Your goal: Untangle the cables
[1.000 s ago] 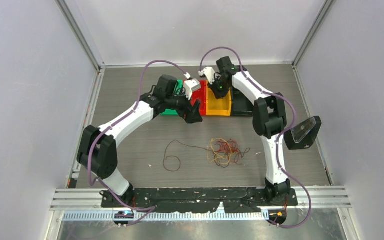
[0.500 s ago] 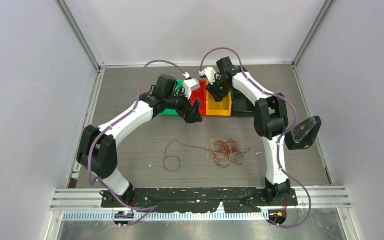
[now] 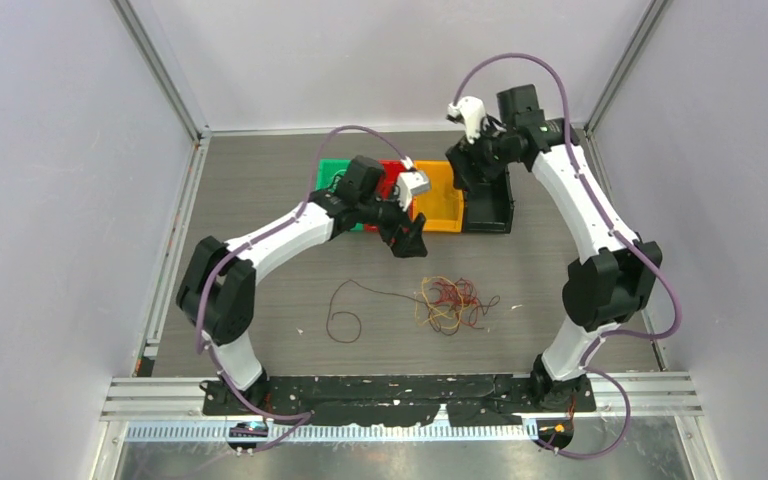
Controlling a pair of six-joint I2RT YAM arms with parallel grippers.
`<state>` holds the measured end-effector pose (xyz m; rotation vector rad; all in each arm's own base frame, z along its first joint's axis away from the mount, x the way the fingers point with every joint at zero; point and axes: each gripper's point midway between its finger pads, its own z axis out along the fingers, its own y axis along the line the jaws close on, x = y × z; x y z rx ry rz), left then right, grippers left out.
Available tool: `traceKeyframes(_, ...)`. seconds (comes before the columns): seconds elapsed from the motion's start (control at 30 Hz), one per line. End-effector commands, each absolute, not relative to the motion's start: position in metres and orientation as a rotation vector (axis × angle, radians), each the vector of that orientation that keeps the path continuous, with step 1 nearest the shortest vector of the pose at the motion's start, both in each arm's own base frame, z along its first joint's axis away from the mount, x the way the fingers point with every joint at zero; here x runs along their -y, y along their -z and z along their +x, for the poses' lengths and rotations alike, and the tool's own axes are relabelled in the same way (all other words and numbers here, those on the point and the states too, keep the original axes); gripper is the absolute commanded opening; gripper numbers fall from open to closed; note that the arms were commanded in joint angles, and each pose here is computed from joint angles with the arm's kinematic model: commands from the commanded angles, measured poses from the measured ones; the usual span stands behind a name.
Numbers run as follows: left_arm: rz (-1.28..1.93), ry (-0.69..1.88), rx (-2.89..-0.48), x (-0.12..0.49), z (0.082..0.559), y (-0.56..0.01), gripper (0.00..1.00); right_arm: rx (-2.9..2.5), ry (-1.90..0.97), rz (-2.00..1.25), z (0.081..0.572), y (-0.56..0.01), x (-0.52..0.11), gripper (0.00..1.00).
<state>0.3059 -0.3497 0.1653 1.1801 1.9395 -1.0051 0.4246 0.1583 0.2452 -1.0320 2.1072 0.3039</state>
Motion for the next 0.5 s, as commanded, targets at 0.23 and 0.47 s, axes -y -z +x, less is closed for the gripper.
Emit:
traceKeyframes(0.23, 1.413, 1.015, -1.847, 0.395, 0.290, -0.146, 0.83, -2.544, -0.743, -0.812, 0.294, -0.170, -0.105, 0.71)
traceKeyframes(0.47, 1.558, 1.083, -1.834, 0.414, 0.260, -0.125, 0.83, -2.705, -0.908, -0.771, 0.239, -0.127, -0.107, 0.71)
